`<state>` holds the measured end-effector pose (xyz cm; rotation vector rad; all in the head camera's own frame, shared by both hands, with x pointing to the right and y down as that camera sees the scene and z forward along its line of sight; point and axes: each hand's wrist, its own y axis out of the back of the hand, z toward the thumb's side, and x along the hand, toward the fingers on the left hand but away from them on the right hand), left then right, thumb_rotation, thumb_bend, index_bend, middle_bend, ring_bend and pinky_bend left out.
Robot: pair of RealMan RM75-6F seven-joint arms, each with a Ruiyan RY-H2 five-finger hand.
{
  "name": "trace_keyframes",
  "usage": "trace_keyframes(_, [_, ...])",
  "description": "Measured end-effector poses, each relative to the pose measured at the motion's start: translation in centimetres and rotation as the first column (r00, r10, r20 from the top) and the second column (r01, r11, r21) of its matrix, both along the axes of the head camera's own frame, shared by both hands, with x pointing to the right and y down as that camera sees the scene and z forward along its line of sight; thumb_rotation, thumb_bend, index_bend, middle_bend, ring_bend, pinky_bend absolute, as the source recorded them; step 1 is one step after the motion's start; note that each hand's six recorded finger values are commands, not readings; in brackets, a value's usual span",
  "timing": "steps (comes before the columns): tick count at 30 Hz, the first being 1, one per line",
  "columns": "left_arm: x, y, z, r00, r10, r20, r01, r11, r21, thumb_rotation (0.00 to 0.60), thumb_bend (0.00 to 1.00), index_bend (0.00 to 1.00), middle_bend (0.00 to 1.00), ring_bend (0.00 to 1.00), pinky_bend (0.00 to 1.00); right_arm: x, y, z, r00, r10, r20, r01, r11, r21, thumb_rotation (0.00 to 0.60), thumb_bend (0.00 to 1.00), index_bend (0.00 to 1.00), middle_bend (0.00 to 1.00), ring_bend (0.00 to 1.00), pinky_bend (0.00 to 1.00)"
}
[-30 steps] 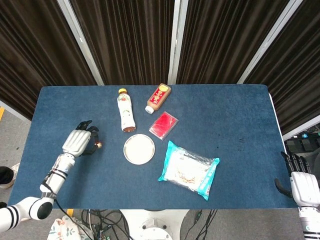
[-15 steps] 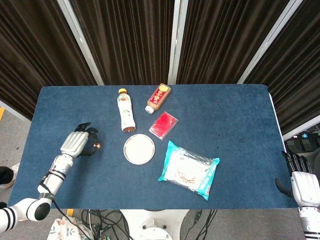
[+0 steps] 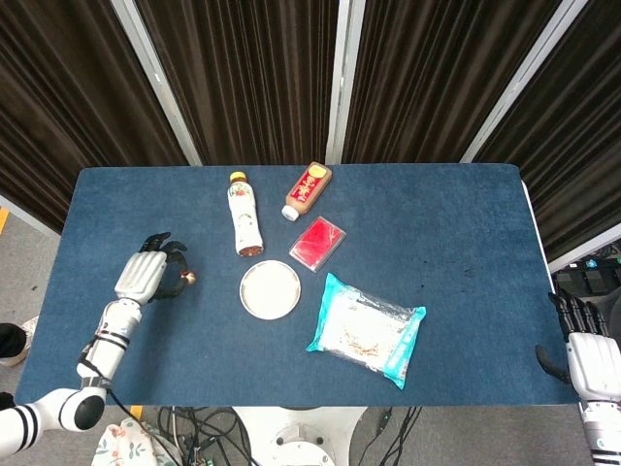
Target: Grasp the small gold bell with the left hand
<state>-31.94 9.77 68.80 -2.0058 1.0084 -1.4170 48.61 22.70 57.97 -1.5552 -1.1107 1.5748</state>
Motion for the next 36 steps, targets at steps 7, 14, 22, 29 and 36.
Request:
trace_keyframes(7, [0.2,0.6,0.8,1.0,0.022,0.018,-0.021,1.0,-0.019,0.6,0.6,0.64,0.23,0.05,0.03,0.0,0.1,0.2,1.0,-0.002,0.001,0.002,1.0,-0.006,0.6,0.28,0.0,0.02,0.0,0.0])
trace_keyframes(14, [-0.2,1.4,3.3,0.997,0.032,0.074,-0.03,0.999,-0.029,0.6,0.59,0.62,0.23,0.05,0.03,0.0,0.2,0.4,1.0,-0.001,0.0,0.001,1.0,-0.014,0.6,0.27,0.0,0.02,0.0,0.0])
trace_keyframes(22, [0.2,2.2,4.5,0.992,0.062,0.113,-0.059,0.998,-0.034,0.6,0.54,0.54,0.21,0.05,0.03,0.1,0.2,0.4,1.0,0.001,0.0,-0.001,1.0,-0.013,0.6,0.28,0.0,0.02,0.0,0.0])
trace_keyframes(29, [0.4,2.1,3.9,0.993,0.079,0.084,-0.077,0.997,-0.021,0.6,0.32,0.18,0.11,0.02,0.02,0.1,0.3,0.5,1.0,-0.001,0.003,0.001,1.0,-0.015,0.6,0.28,0.0,0.03,0.0,0.0])
trace_keyframes(36, [0.0,1.6,1.6,0.996,0.073,0.054,-0.076,0.996,0.047,0.6,0.3,0.1,0.1,0.01,0.02,-0.1,0.2,0.4,1.0,-0.005,0.005,0.005,1.0,-0.012,0.6,0.28,0.0,0.03,0.0,0.0])
